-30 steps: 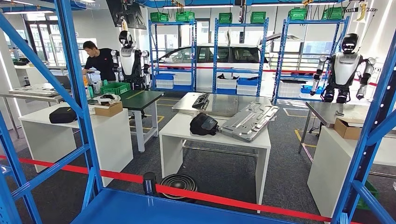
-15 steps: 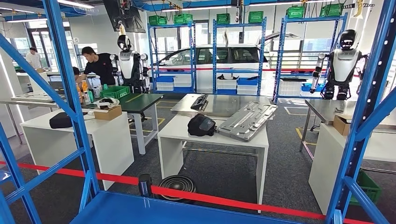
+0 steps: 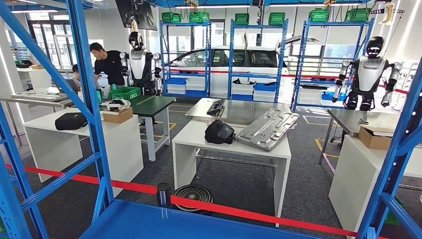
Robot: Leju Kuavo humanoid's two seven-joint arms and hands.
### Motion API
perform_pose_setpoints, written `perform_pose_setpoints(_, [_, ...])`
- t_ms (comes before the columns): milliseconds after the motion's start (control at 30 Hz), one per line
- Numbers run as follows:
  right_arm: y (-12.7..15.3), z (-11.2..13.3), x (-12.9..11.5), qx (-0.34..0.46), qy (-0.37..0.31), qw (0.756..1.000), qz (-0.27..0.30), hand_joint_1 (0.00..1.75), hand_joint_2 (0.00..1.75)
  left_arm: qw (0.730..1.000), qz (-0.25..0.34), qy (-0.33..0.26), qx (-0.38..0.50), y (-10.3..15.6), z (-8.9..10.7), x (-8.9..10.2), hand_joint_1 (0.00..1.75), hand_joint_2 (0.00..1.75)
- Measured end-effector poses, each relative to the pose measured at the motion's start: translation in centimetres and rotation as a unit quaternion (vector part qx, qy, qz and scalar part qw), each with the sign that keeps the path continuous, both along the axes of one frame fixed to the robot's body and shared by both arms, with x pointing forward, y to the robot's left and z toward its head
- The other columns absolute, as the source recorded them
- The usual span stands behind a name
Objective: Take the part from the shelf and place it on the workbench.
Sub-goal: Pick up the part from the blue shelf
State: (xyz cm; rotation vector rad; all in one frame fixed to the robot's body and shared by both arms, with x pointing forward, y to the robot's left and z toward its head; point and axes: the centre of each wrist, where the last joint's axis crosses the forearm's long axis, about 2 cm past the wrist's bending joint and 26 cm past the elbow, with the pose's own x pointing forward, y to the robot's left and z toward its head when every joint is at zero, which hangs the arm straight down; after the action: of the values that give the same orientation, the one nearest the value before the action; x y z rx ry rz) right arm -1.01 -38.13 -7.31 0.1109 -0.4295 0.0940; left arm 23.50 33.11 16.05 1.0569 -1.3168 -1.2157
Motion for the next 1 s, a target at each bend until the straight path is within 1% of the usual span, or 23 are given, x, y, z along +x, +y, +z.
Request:
perform_pose_setpoints(267, [-0.2, 0.0, 0.2, -0.009, -0.002, 1.0, 0.004, 0.0, 0.0, 1.0, 0.012, 0.017, 0.002, 0.4, -0.5, 1.3, 0.0, 1.75])
perform_pose_setpoints(467, [-0.3, -0.2, 0.5, -0.019, -0.005, 1.0, 0.012, 0.0, 0.0, 1.0, 0.013, 0.022, 0.008, 0.7, -0.7, 2.9, 0.0, 1.75])
perform_pose_setpoints(533, [-0.2, -0.3, 0.6, -0.02, -0.005, 1.0, 0.015, 0.0, 0.0, 1.0, 0.013, 0.024, 0.008, 0.6, -0.8, 3.5, 0.0, 1.75])
perform_pose_setpoints(700, [-0.2, -0.7, 1.2, -0.02, -0.008, 0.999, 0.023, 0.0, 0.0, 1.0, 0.016, 0.018, 0.012, 0.4, -0.2, 5.4, 0.0, 1.75])
perform_pose_setpoints(900, [-0.2, -1.1, 1.4, -0.022, -0.007, 0.999, 0.028, 0.0, 0.0, 1.0, 0.017, 0.018, 0.014, -0.2, 0.0, 6.8, 0.0, 1.75])
perform_pose_setpoints(1000, [-0.3, -1.3, 1.3, -0.02, -0.005, 0.999, 0.03, 0.0, 0.0, 0.999, 0.016, 0.026, 0.015, -0.6, -0.4, 7.2, 0.0, 1.75])
